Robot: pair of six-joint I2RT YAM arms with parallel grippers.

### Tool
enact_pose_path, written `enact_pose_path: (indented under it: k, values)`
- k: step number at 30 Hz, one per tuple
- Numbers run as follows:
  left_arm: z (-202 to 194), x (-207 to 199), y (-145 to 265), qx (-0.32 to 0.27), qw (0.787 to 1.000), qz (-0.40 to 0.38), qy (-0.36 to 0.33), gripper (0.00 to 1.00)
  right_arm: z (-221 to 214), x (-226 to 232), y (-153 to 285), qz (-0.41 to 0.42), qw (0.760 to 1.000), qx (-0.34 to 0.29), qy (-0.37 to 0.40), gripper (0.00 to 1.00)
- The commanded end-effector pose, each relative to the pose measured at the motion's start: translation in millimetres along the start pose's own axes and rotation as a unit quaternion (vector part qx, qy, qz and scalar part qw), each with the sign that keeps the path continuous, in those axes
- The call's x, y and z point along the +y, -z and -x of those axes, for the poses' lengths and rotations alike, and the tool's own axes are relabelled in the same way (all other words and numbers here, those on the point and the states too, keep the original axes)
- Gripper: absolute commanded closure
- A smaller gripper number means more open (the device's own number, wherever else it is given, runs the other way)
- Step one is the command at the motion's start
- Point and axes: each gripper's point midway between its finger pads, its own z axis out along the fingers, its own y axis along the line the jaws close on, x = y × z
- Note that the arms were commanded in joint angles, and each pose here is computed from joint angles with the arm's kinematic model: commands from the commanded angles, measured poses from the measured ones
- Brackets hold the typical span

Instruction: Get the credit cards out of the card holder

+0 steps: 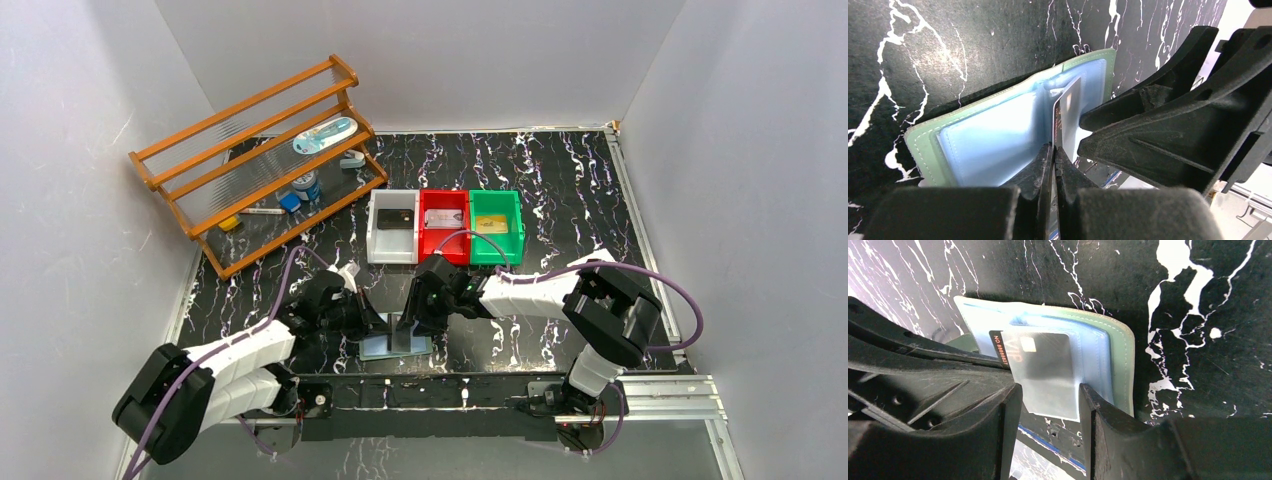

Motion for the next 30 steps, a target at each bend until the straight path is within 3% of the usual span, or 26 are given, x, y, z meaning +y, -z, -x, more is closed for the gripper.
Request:
enact_pose_path:
  k: [1,14,21,30]
  values:
    - [6,3,9,-0.007,0.999,0.035,-0.026,1.0,0,-36,-7,-0.068,0.998,-0.008,-0.011,0.46]
    - [13,8,18,-0.02,0.996,0.071,-0.048,1.0,2,-34,-5,-0.064,0.998,-0.011,-0.007,0.46]
    - [9,-2,12,-0.009,0.998,0.034,-0.042,1.0,13,7,10,-0.005,0.998,-0.024,0.056,0.45]
    - [10,1,12,-0.004,0.998,0.046,-0.045,1.0,12,49,20,0.074,0.992,-0.011,0.101,0.43]
